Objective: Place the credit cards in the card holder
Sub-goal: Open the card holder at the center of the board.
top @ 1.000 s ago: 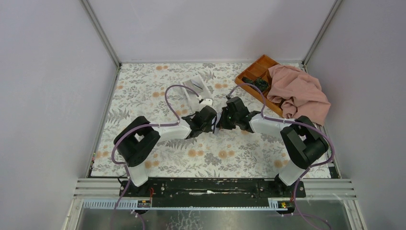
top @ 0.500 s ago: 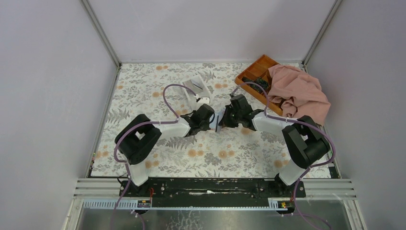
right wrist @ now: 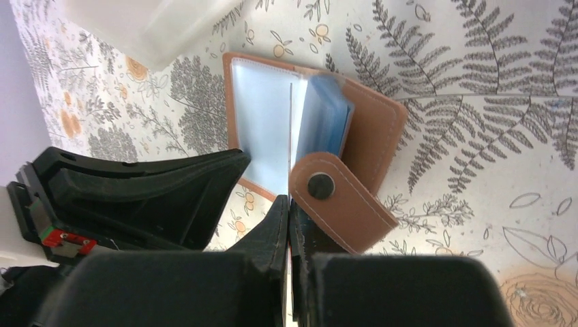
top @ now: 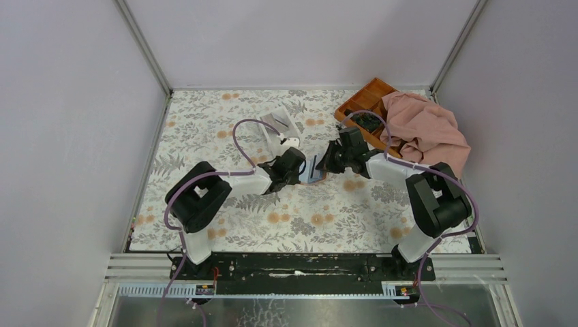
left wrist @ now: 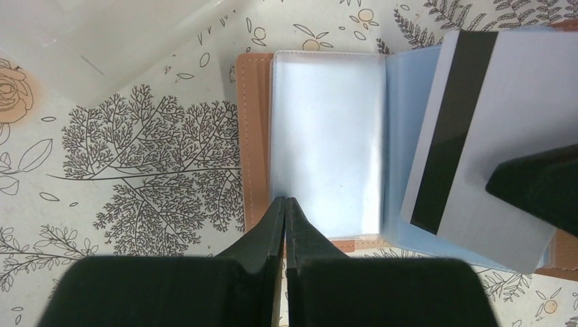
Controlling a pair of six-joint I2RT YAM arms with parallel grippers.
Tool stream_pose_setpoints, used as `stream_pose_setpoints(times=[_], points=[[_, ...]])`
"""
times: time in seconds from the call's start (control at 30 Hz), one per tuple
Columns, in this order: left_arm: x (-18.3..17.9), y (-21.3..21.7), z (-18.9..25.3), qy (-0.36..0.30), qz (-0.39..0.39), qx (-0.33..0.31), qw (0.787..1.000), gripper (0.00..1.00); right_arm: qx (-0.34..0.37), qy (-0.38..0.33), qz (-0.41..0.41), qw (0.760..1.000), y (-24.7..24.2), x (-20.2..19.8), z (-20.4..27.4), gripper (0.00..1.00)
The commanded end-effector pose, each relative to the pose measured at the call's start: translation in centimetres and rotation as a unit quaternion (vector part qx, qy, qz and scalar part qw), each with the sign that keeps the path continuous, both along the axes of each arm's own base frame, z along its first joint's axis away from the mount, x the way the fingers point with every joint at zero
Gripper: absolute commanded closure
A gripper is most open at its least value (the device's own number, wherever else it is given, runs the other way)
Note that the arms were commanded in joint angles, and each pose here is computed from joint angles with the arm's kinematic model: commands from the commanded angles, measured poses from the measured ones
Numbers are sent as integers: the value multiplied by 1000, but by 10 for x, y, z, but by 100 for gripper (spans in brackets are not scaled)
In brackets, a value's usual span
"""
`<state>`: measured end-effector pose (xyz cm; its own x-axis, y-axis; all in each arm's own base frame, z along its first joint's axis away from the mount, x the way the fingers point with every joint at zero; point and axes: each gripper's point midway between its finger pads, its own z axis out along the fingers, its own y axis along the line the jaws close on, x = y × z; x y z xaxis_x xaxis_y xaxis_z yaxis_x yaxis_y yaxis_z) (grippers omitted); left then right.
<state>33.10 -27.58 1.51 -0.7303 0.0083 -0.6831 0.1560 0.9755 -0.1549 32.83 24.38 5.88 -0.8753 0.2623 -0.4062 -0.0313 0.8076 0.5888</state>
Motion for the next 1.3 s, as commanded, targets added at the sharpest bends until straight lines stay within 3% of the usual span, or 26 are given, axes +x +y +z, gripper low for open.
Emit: stream_pose_setpoints(times=[0.0,1.27], points=[[1,3,-15,13,-9,12,1000,97,30,-9,7,999,7,18,12,100],[-17,30,-35,34,14,22,999,98,55,69,29,996,-9,0,-60,100]])
